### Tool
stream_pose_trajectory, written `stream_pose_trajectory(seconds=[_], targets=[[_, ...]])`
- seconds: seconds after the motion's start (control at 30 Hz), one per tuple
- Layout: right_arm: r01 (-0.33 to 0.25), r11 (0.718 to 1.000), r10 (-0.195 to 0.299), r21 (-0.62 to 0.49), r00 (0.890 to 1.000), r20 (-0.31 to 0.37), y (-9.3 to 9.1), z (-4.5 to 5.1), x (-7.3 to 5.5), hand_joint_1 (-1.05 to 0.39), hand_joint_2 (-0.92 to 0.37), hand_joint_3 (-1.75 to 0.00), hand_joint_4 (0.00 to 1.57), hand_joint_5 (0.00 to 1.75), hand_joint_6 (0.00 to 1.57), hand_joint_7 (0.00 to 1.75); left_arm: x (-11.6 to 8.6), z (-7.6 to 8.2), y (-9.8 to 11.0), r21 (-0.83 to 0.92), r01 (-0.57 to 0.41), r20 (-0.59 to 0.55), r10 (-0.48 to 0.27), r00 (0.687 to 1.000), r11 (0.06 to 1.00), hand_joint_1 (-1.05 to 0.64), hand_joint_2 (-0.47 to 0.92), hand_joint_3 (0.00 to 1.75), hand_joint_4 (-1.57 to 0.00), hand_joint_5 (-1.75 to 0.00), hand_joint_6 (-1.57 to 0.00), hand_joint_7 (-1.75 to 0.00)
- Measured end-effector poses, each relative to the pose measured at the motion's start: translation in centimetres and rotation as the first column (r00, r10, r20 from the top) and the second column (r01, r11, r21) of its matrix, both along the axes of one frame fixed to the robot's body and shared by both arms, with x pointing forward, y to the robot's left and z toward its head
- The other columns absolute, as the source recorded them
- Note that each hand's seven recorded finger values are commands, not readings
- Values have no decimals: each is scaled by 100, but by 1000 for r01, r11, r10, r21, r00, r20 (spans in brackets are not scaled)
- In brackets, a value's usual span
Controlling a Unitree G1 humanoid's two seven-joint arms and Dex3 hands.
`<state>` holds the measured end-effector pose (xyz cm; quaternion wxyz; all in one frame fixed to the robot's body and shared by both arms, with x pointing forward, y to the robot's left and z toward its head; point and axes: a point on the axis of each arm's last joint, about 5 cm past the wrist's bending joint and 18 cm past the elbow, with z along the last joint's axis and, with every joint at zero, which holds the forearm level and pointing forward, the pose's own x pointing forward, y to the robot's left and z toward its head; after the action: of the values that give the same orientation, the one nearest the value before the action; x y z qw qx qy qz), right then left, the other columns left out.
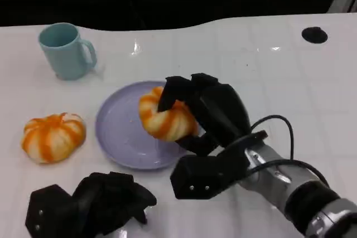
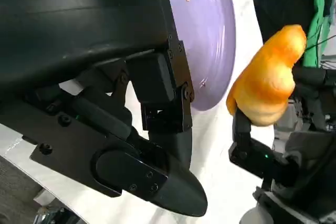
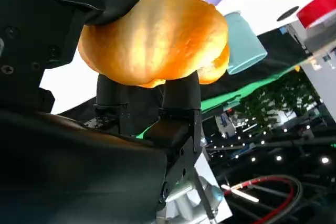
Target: Grasp the bread from the table and place it into the plate.
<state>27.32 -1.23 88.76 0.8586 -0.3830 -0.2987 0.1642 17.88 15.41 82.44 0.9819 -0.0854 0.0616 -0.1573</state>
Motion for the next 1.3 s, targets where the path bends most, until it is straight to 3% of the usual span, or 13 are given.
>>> stream_pose_trajectory(seconds=[0.03,0.1,0.13,0.17,0.23,0.27,0.37,0.53,0.8,1.07,1.3], targets=[[3,1000,-3,-7,1000,-6,15,-8,1,-11,-36,-117,89,165,87,122,-1,1,-1,0,1,1,-1,1000,1000,-105,81,0,-92,-148,-144,-49],[3,1000,-3,-17,1000,-15,34,-12,5,-12,-40,-105,85,152,91,87,-3,4,-4,-2,2,-1,-2,1000,1000,-105,80,0,-92,-148,-144,-49],[0,1000,-1,-20,1000,-19,41,-10,7,-16,-47,-87,61,113,74,57,-3,6,-6,-3,3,-3,-3,1000,1000,-105,81,0,-92,-148,-144,-49],[-7,1000,6,-29,1000,-30,45,-5,12,-19,-53,-74,52,89,67,40,-2,8,-7,-5,4,-6,-4,1000,1000,-105,81,0,-92,-148,-144,-49],[-39,997,34,-68,997,-66,45,7,24,-28,-68,-46,26,48,45,11,-2,10,-9,-5,5,-6,-5,1000,1000,-105,81,0,-92,-148,-144,-48],[-58,994,50,-94,995,-87,44,12,30,-31,-75,-35,20,41,40,5,-3,11,-9,-5,5,-6,-5,1000,1000,-105,81,0,-92,-148,-144,-48],[-97,982,75,-162,988,-136,29,11,41,-45,-89,-13,3,25,24,1,-2,12,-11,-4,6,-6,-6,1000,1000,-105,81,1,-93,-149,-144,-48],[-120,963,78,-241,981,-180,46,79,73,-60,-92,-17,0,4,13,1,-2,13,-11,-2,8,-5,-8,1000,1000,-105,81,1,-93,-149,-144,-48],[-155,965,109,-210,970,-218,-25,122,45,-66,-92,-18,7,7,17,3,-3,14,-13,-3,8,-5,-8,1000,1000,-105,81,0,-93,-148,-145,-48],[-164,975,140,-148,977,-159,-258,175,-31,-62,-92,-17,13,14,20,4,-2,14,-20,-4,9,-6,-9,1000,1000,-105,82,1,-92,-148,-145,-48],[-166,982,156,-87,982,-111,-550,129,-177,-52,-92,-13,18,20,25,6,-1,14,-23,-4,10,-6,-10,1000,1000,-105,81,0,-93,-148,-144,-49]])
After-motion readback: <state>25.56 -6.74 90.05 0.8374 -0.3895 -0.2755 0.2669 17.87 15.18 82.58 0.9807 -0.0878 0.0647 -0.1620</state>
